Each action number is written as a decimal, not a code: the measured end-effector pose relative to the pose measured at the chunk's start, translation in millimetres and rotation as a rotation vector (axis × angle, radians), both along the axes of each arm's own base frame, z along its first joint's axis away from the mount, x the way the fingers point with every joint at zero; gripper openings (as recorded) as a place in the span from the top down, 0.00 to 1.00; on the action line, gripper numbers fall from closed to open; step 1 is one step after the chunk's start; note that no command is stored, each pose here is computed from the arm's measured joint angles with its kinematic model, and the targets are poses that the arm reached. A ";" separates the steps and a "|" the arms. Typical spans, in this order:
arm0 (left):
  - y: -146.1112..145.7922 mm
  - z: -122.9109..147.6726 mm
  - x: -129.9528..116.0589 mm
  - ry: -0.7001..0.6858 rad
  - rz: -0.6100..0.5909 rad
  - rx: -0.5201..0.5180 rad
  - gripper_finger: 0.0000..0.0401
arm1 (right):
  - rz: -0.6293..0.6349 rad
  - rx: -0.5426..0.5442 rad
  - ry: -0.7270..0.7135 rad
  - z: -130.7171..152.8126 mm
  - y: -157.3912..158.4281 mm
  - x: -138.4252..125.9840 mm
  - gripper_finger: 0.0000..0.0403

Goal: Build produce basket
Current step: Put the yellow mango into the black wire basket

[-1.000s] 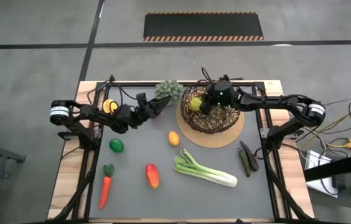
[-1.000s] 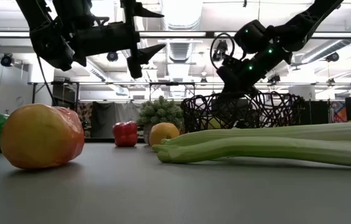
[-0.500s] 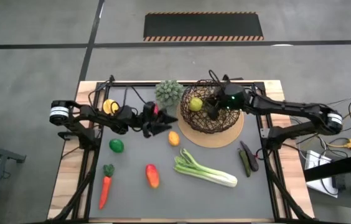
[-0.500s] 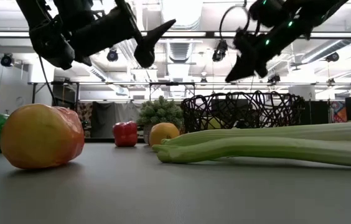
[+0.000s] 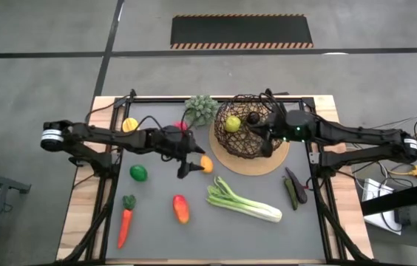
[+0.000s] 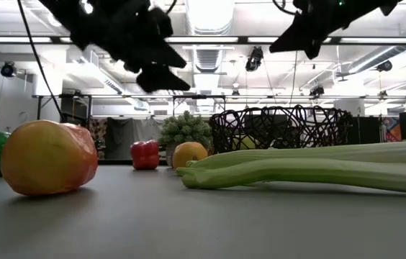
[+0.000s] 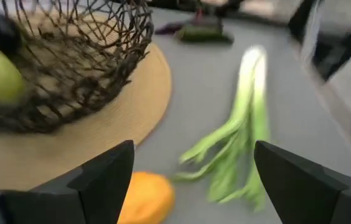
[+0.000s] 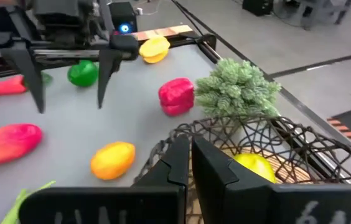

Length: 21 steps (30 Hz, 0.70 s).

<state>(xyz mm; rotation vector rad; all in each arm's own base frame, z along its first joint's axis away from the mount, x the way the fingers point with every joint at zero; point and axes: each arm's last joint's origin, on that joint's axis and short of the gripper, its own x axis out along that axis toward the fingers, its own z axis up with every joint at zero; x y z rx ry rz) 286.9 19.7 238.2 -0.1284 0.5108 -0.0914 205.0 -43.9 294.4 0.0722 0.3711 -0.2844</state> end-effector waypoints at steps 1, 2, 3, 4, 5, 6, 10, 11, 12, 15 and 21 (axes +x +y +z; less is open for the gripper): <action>-1.2 2.7 0.1 0.024 -0.022 0.072 0.22 | 0.005 0.000 -0.003 0.6 1.2 -0.3 0.98; -2.5 4.7 0.4 0.041 -0.046 0.140 0.22 | 0.009 0.000 -0.006 1.2 2.2 -0.9 0.98; -3.2 7.0 2.1 0.049 -0.070 0.200 0.22 | 0.011 0.000 0.000 0.8 2.7 -1.2 0.98; -3.5 9.2 4.4 0.050 -0.091 0.258 0.22 | 0.013 0.000 0.002 0.6 3.0 -1.2 0.98; -4.4 9.7 6.2 0.055 -0.124 0.309 0.22 | 0.013 0.000 0.004 0.3 3.1 -1.0 0.98; -4.9 8.9 7.9 0.062 -0.150 0.353 0.22 | 0.013 0.002 0.010 -0.4 3.0 -1.0 0.98; -7.6 0.5 15.0 0.083 -0.235 0.501 0.22 | 0.012 0.010 0.047 -4.6 2.9 -0.4 0.98; -8.0 -2.0 17.2 0.093 -0.242 0.539 0.22 | 0.012 0.012 0.058 -5.6 2.9 -0.8 0.98; -8.6 -5.4 19.0 0.108 -0.253 0.573 0.22 | 0.012 0.014 0.066 -6.3 3.0 -1.2 0.98; -10.2 -12.0 25.9 0.162 -0.305 0.636 0.22 | 0.012 0.016 0.078 -7.4 3.2 -1.9 0.98; -12.8 -25.1 44.5 0.294 -0.400 0.684 0.22 | 0.012 0.018 0.086 -8.3 3.2 -2.4 0.98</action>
